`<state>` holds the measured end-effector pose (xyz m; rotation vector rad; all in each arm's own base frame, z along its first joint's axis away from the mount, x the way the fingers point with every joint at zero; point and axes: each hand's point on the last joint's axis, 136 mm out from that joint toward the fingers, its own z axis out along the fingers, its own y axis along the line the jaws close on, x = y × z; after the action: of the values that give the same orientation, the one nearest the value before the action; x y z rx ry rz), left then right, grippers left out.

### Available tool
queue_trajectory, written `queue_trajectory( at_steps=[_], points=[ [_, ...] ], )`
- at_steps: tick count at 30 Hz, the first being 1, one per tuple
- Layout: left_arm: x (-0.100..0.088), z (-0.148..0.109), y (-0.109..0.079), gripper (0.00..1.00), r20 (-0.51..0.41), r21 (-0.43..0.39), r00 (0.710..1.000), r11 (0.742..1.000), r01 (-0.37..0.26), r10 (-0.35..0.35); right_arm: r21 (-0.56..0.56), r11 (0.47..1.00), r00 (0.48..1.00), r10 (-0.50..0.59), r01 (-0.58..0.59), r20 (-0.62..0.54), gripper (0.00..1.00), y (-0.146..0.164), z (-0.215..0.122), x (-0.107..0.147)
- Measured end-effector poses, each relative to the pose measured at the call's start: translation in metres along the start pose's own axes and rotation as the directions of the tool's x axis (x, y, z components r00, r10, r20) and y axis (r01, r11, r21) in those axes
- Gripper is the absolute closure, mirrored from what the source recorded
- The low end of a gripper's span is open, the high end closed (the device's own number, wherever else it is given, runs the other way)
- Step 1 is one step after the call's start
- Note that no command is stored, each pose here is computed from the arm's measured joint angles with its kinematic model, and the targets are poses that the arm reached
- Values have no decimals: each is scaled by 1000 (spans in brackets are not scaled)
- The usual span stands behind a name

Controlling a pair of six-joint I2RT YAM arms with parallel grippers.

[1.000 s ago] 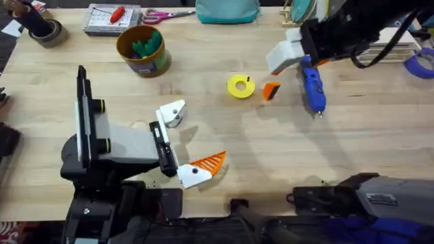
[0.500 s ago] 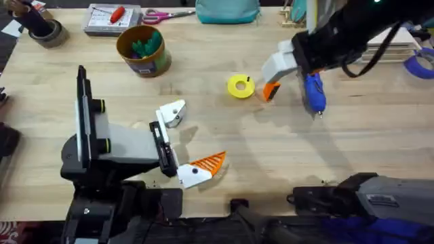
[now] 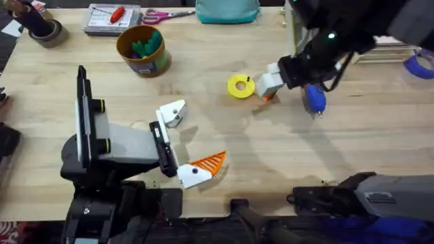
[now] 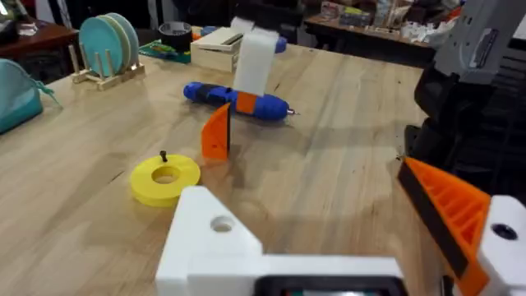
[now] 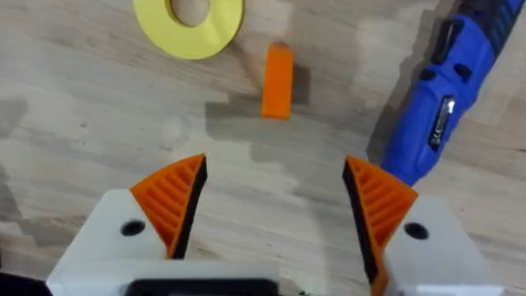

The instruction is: Pick up the gripper from the table and insert it into the empty holder that is missing its gripper. Then pick up a screw, insert it into the mounting hole, and use the screwdriver to tighten it. Finally, clean up the table by picking up the vegetable and placing it into the bucket.

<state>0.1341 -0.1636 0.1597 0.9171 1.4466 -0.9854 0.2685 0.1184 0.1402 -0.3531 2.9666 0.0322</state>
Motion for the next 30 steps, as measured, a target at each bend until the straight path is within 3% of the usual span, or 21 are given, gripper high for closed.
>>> queue_trajectory(
  at_steps=[25, 30],
  points=[
    [0, 0, 0, 15, 0, 0, 1000, 1000, 0, 0, 20, 989, 988, 144, -143, -48, 8, -2, 53, -25],
    [0, 0, 0, 15, 0, 0, 1000, 1000, 0, 0, 24, 988, 987, 151, -150, -61, 115, -3, 61, -26]
  ],
)
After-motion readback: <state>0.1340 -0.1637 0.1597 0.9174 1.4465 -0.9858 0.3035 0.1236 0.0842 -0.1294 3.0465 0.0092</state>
